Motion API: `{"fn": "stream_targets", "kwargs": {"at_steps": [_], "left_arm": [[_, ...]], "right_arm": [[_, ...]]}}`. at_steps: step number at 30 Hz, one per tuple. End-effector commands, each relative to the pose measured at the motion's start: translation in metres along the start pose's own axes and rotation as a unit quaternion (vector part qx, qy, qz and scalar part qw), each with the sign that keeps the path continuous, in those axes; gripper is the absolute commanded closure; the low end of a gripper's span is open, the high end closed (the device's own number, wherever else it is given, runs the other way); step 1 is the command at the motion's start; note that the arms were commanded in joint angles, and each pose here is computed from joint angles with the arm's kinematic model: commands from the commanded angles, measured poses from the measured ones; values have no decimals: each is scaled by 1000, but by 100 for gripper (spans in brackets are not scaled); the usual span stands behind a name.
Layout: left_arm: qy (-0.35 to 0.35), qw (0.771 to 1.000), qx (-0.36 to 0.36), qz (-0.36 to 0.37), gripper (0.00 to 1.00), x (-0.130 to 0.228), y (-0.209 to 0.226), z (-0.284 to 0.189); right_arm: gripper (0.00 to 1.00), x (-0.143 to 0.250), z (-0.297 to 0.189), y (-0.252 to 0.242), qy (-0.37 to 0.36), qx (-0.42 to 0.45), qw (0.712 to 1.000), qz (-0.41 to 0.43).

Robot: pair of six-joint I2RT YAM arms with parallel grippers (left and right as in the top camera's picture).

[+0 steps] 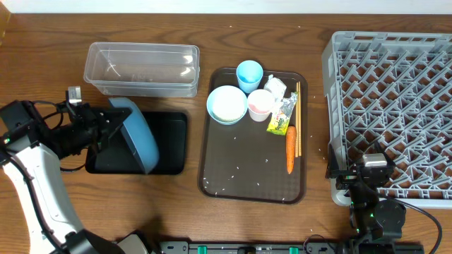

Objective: Sort waste into correct bins and load items into the dishwasher rack
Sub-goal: 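Tilt the blue plate to dump the food scrap onto the black tray, then carry the blue plate back and set it on the brown tray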

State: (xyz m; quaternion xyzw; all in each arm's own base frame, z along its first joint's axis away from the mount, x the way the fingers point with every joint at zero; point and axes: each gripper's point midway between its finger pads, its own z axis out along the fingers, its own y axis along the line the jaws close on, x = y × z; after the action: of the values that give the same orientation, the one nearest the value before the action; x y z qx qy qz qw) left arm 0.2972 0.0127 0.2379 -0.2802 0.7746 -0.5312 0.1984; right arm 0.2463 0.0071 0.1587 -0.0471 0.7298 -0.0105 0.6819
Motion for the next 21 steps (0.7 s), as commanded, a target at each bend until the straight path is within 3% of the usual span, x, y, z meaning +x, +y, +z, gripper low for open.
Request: {"fn": "stream_targets", "kwargs": {"at_steps": [1, 6, 11, 16, 21], "left_arm": [[0, 999, -2, 49, 94, 19, -19, -1], [11, 994, -9, 109, 94, 52, -48, 3], [-12, 983, -111, 148, 94, 75, -39, 8], [-101, 936, -277, 191, 94, 56, -6, -5], [-116, 914, -322, 219, 94, 43, 1, 0]], "right_arm": [[1, 1, 0, -3, 0, 7, 1000, 5], [1, 1, 0, -3, 0, 7, 1000, 5], [1, 1, 0, -3, 0, 7, 1000, 5], [1, 1, 0, -3, 0, 7, 1000, 5], [1, 1, 0, -3, 0, 7, 1000, 5]]}}
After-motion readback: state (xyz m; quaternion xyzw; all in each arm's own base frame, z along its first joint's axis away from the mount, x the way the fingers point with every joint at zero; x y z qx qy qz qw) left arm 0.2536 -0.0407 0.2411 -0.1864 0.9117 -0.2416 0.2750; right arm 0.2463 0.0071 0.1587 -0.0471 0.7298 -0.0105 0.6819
